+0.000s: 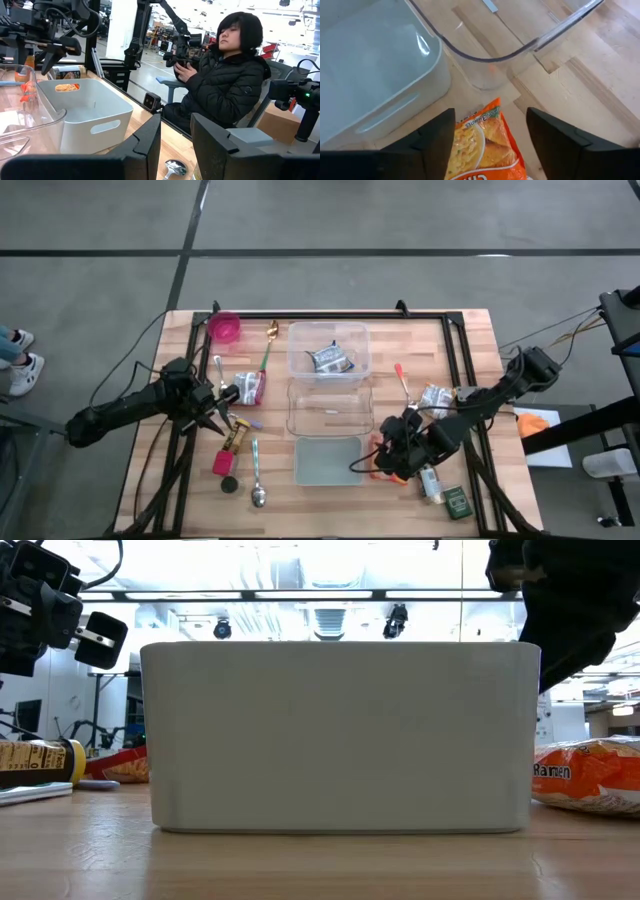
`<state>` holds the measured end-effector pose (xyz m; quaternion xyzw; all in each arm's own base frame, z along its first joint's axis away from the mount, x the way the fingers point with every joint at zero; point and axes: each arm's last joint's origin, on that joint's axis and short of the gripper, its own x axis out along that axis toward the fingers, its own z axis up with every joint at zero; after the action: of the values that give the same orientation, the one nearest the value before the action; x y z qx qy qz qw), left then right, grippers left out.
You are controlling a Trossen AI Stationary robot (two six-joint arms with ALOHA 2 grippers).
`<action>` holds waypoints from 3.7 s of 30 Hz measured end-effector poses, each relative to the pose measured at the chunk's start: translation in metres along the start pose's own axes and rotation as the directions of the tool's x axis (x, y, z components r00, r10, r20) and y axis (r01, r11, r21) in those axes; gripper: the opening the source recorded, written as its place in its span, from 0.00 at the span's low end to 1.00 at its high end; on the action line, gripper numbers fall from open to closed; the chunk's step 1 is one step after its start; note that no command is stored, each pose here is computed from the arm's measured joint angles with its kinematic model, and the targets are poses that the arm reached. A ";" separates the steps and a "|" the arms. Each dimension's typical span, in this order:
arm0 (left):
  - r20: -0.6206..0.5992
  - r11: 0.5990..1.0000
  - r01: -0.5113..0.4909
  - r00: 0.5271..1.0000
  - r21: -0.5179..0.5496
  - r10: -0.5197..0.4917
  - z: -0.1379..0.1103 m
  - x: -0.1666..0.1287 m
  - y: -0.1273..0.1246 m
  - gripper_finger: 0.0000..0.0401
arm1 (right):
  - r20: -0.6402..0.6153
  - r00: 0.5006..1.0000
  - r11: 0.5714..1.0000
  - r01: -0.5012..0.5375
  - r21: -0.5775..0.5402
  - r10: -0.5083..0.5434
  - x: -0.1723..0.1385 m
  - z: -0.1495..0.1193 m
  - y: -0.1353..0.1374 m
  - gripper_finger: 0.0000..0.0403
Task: Pick & Place Food Item
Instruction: Put the orange noodle pack into the white bin
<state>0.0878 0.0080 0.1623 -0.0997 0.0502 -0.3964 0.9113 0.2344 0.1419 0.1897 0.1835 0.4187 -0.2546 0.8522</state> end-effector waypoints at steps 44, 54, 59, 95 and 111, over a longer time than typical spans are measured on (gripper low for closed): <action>0.000 1.000 0.000 1.000 0.000 0.000 0.000 0.000 0.000 0.28 | -0.109 0.992 0.998 0.062 -0.034 -0.065 0.046 -0.022 0.012 0.24; 0.000 1.000 0.000 1.000 0.000 0.000 0.000 0.000 0.000 0.28 | -0.108 0.992 0.997 0.064 -0.036 -0.067 0.047 -0.019 0.011 0.03; 0.000 1.000 0.000 1.000 0.000 0.000 0.000 0.000 0.000 0.28 | -0.110 0.992 0.997 0.061 -0.040 -0.065 0.045 -0.018 0.012 0.03; 0.000 1.000 0.000 1.000 0.000 0.000 0.000 0.000 0.000 0.28 | 0.042 0.891 0.872 0.451 -0.191 -0.452 -0.060 0.013 0.020 0.03; 0.000 1.000 0.000 1.000 0.000 0.000 0.000 0.000 0.000 0.28 | 0.312 0.849 0.829 0.505 -0.239 -0.427 -0.072 0.031 0.007 0.03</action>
<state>0.0878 0.0080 0.1624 -0.0997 0.0502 -0.3962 0.9114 0.2200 0.1516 0.2666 -0.0949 0.3769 -0.4076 0.8264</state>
